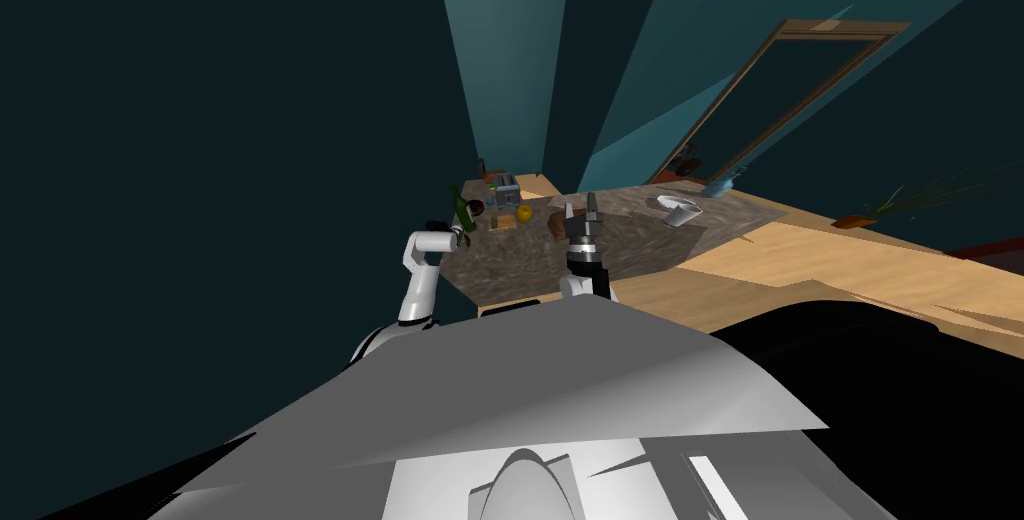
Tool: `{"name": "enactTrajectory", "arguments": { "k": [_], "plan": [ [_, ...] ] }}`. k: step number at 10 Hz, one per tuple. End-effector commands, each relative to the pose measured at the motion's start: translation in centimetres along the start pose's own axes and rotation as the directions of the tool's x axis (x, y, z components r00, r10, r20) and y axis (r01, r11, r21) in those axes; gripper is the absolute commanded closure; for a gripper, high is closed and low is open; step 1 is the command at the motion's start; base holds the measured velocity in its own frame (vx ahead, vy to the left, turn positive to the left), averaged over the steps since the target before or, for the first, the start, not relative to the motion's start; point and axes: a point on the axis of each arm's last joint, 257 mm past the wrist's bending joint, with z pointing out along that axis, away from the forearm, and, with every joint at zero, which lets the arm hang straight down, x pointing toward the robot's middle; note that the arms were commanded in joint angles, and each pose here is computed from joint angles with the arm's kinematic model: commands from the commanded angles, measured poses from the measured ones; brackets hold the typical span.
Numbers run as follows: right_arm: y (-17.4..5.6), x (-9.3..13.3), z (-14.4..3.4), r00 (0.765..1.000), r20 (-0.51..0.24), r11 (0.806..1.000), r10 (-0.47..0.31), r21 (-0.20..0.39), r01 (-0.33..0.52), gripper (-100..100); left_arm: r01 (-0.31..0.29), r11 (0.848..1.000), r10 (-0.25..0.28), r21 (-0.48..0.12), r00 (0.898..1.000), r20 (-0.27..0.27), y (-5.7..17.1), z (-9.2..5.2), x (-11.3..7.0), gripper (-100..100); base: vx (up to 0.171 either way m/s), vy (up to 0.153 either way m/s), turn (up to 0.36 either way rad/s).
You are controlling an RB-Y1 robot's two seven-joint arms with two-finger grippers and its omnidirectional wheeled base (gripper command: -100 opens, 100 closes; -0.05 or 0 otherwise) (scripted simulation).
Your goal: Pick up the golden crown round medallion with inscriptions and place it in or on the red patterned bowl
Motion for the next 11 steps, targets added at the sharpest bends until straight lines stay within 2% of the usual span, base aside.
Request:
{"name": "enactTrajectory", "arguments": {
  "k": [1, 4, 5, 6, 9, 11],
  "plan": [
    [0.0, 0.0, 0.0, 1.000, 0.000, 1.000, 0.000, 0.000, 0.000, 0, 0.000, 1.000, 0.000, 0.000, 1.000, 0.000, 0.0, 0.0, 0.0, 100, 0.000, 0.000, 0.000],
    [0.0, 0.0, 0.0, 1.000, 0.000, 1.000, 0.000, 0.000, 0.000, 0, 0.000, 1.000, 0.000, 0.000, 1.000, 0.001, 0.0, 0.0, 0.0, 100, 0.000, 0.000, 0.000],
    [0.0, 0.0, 0.0, 1.000, 0.000, 1.000, 0.000, 0.000, 0.000, 0, 0.000, 1.000, 0.000, 0.000, 1.000, 0.001, 0.0, 0.0, 0.0, 0, 0.000, 0.000, 0.000],
    [0.0, 0.0, 0.0, 1.000, 0.000, 1.000, 0.000, 0.000, 0.000, 0, 0.002, 1.000, -0.002, 0.019, 1.000, -0.006, -1.9, -0.7, 0.1, -100, -0.145, -0.038, 0.102],
    [0.0, 0.0, 0.0, 1.000, 0.000, 1.000, 0.000, 0.000, 0.000, 0, 0.005, 0.999, -0.005, 0.041, 1.000, -0.005, -4.7, -2.1, -0.2, -100, -0.187, -0.069, 0.127],
    [0.0, 0.0, 0.0, 1.000, 0.000, 1.000, 0.000, 0.000, 0.000, 0, 0.011, 0.999, -0.012, 0.048, 1.000, 0.021, -6.0, -3.0, -1.4, -100, -0.116, -0.107, 0.121]
  ]
}}
